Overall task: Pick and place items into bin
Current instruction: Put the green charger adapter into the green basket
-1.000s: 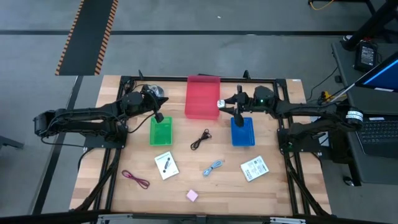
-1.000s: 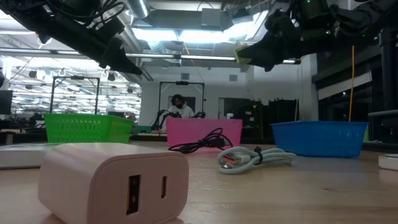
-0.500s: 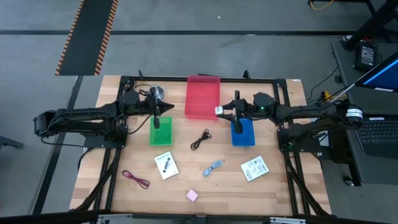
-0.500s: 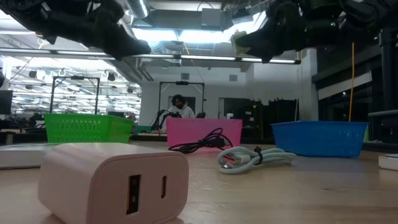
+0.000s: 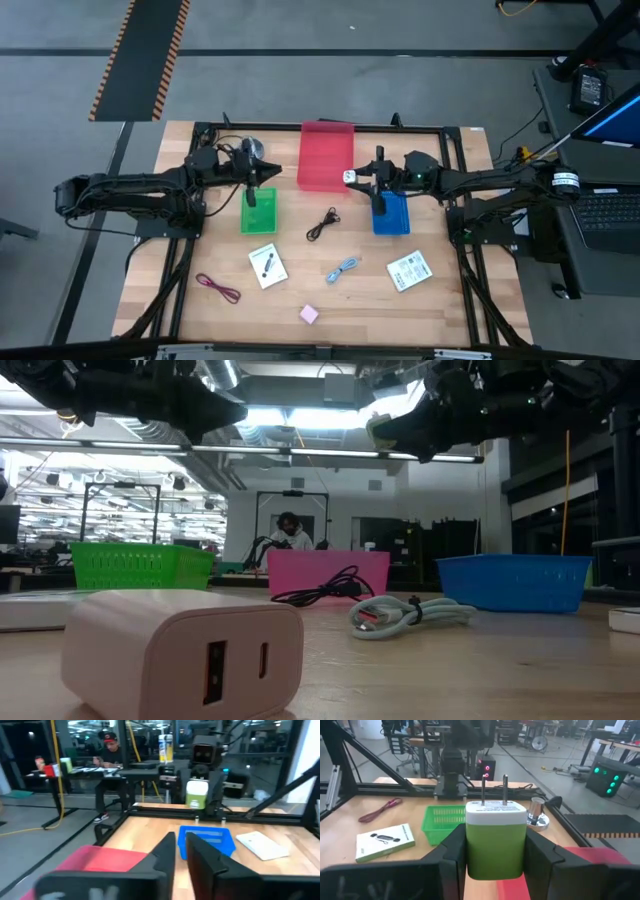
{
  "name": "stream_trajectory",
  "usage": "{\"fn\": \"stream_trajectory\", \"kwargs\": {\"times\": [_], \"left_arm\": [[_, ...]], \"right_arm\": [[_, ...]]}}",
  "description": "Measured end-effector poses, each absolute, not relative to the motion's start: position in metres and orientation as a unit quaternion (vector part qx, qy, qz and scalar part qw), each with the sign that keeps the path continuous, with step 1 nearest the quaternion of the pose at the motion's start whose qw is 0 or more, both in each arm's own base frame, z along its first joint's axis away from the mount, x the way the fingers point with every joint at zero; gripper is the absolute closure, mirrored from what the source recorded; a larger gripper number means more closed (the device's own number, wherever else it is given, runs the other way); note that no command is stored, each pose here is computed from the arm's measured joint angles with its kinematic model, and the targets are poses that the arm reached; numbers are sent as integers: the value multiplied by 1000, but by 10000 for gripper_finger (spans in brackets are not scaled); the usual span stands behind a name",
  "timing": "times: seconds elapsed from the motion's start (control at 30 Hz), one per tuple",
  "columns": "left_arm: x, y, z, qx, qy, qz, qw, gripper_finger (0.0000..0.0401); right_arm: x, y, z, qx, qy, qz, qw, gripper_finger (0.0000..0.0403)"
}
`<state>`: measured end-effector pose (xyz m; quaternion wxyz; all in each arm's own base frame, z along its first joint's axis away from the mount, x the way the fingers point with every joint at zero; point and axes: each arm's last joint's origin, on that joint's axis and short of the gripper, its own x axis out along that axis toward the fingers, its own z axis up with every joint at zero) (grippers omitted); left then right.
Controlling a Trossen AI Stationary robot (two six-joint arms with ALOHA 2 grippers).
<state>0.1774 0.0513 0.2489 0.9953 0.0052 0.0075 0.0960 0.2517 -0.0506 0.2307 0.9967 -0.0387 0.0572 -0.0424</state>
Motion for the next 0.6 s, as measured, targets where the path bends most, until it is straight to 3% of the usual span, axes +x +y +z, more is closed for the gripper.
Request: {"fn": "stream_trajectory", "kwargs": {"times": [0.33, 0.6], "left_arm": [[201, 36, 240, 61, 4, 62, 996, 213], [222, 37, 231, 92, -32, 93, 991, 178]], "right_arm": [[262, -53, 234, -48, 43, -42, 997, 281], [287, -57, 237, -60, 55, -35, 996, 281]]}}
